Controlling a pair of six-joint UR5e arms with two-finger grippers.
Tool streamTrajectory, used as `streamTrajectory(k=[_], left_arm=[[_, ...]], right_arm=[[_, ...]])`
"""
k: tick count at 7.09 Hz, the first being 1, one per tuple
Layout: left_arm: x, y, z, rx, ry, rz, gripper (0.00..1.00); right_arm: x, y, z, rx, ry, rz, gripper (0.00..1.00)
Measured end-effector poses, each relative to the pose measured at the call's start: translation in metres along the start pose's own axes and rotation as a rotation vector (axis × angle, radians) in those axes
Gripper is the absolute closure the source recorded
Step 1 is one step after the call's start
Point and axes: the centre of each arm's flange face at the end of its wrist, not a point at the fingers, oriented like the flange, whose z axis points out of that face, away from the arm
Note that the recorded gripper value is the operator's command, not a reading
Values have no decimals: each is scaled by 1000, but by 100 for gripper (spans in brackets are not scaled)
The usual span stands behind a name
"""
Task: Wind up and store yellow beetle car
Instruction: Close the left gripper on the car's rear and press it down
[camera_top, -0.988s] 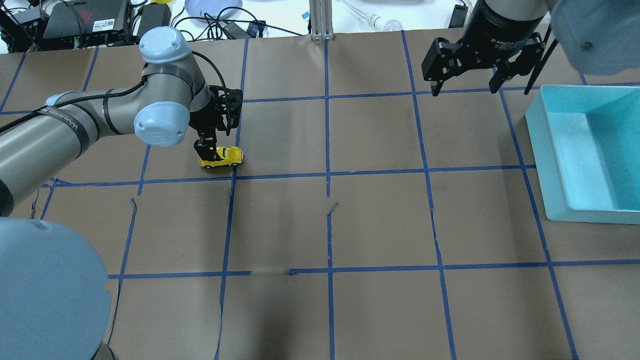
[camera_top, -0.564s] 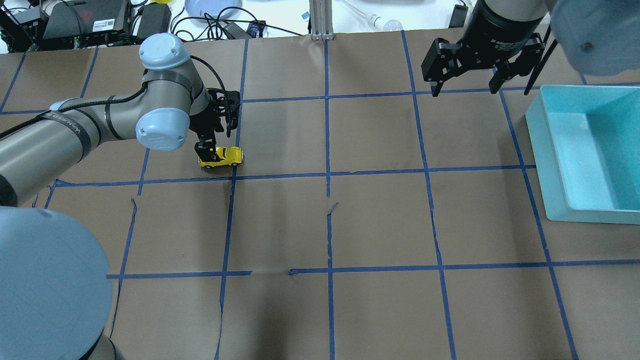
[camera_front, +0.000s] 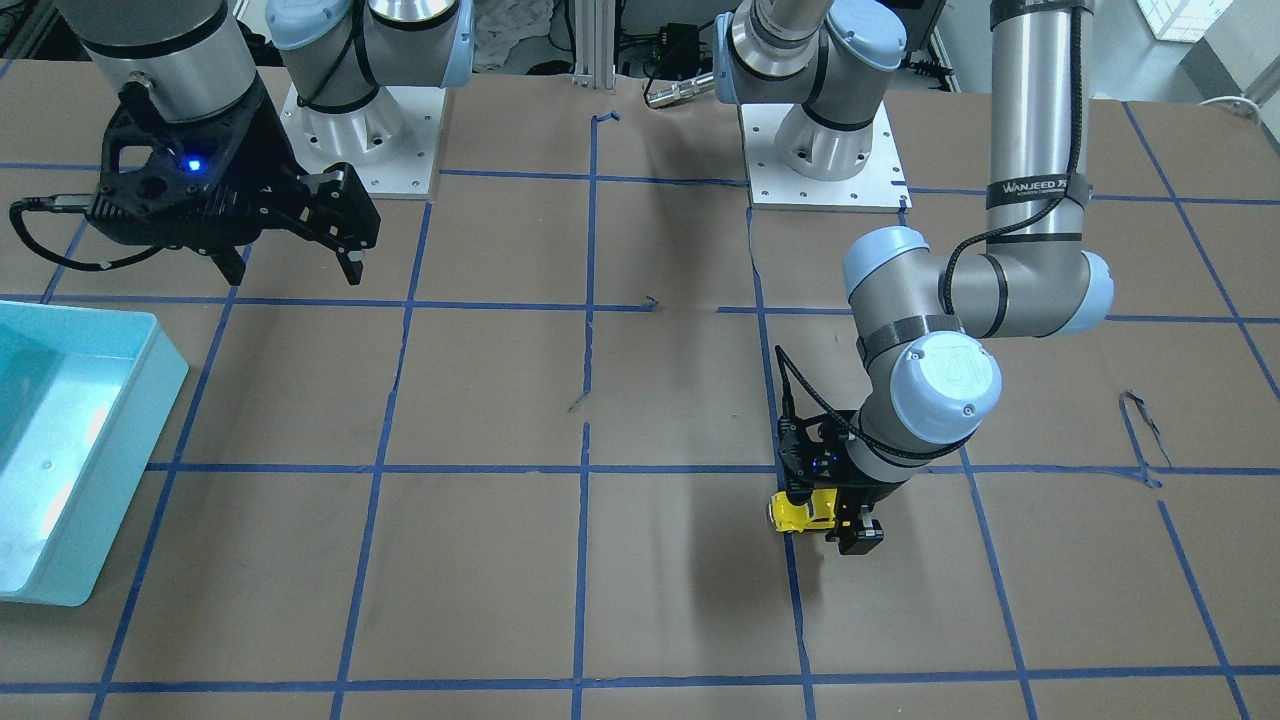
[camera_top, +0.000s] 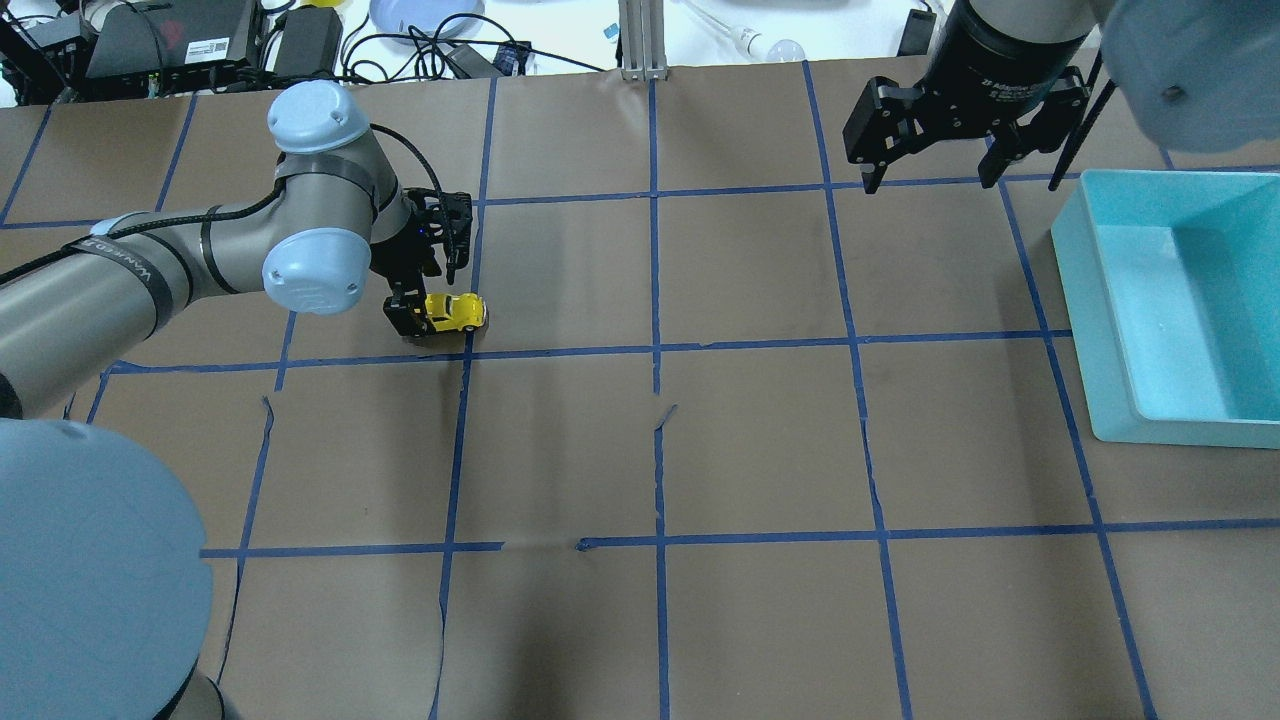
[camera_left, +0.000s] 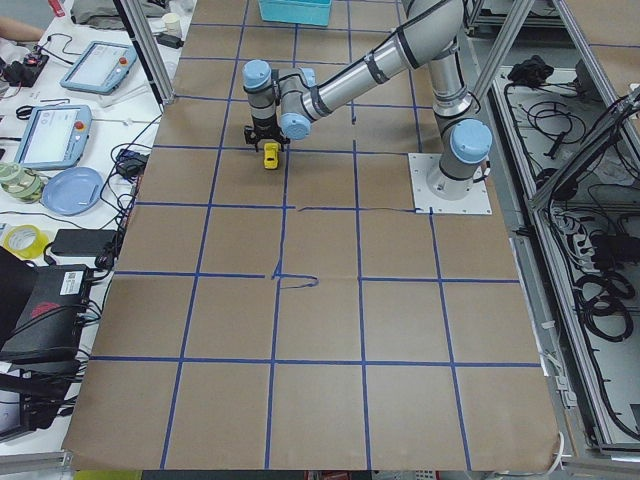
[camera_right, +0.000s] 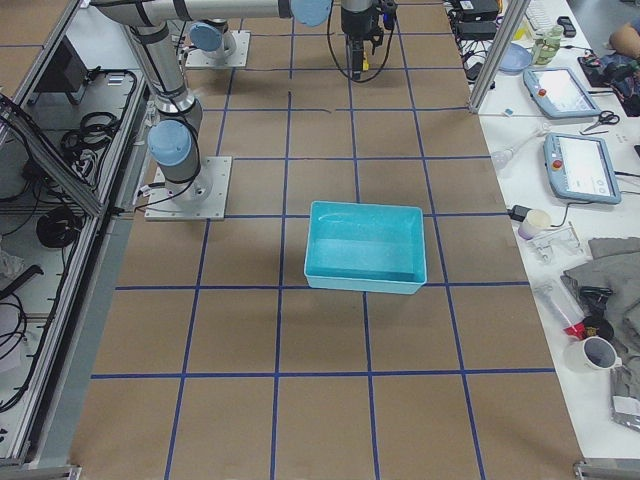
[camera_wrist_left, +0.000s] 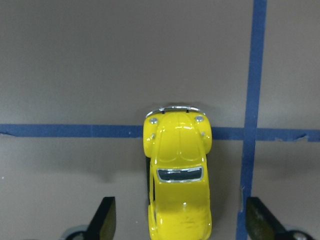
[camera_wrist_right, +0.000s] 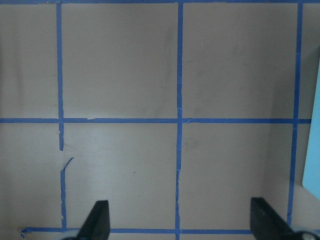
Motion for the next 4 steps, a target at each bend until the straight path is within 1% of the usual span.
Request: streamTrajectory(k=[2, 3, 4], left_arm=[[2, -2, 5, 3, 8, -22, 10], [2, -2, 10, 2, 9, -33, 23], [2, -2, 13, 2, 7, -39, 44]], right_arm=[[0, 0, 0, -1, 0, 0, 0], [0, 0, 0, 0, 0, 0, 0], [0, 0, 0, -1, 0, 0, 0]])
